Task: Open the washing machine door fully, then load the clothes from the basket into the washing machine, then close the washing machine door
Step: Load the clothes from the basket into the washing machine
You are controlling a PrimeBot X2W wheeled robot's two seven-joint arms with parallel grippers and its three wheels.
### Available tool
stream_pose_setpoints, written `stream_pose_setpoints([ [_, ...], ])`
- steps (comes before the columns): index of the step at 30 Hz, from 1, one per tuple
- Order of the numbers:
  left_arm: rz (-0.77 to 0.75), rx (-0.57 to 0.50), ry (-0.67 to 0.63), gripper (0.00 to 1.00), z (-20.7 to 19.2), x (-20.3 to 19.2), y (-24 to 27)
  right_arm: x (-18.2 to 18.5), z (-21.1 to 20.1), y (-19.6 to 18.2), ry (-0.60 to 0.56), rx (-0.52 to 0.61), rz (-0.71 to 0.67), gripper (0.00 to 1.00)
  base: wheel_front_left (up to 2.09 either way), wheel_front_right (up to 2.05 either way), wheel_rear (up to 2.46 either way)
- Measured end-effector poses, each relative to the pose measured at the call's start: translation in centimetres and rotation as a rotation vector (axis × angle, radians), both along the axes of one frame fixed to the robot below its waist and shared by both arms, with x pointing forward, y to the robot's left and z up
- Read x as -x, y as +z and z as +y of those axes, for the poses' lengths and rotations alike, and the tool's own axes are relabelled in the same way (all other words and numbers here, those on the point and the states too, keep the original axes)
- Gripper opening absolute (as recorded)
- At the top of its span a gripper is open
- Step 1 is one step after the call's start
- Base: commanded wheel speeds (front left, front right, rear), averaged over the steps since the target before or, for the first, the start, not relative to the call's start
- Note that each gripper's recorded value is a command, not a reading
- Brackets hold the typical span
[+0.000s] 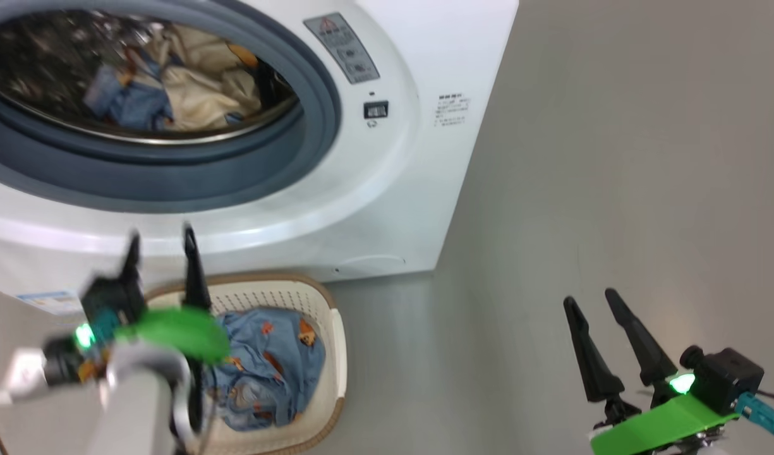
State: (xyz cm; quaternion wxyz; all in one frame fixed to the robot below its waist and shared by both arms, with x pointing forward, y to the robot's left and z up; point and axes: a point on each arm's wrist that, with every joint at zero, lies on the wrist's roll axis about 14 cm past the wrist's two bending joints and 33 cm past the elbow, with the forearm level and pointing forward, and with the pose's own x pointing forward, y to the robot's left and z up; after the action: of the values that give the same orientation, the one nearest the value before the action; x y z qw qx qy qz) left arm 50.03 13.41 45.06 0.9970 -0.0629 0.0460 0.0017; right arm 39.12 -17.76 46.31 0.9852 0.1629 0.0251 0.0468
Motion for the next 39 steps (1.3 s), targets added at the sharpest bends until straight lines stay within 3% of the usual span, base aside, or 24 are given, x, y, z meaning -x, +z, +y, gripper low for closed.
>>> stream_pose_setpoints([
  [10,0.031,0.042,-0.027,1.0,-0.7,8.7,-0.7,1.8,0.9,1.7,0.026,0.015,-0.046,1.0,0.0,0.0,0.0],
  [28,-0.046,0.084,0.017,1.0,0.2,14.0,2.3,3.3,1.4,3.9,0.051,0.055,-0.114,1.0,0.0,0.0,0.0],
  [39,-0.075,0.08,0.056,1.0,1.7,15.3,3.2,3.8,1.7,4.9,0.065,0.083,-0.148,1.0,0.0,0.0,0.0],
])
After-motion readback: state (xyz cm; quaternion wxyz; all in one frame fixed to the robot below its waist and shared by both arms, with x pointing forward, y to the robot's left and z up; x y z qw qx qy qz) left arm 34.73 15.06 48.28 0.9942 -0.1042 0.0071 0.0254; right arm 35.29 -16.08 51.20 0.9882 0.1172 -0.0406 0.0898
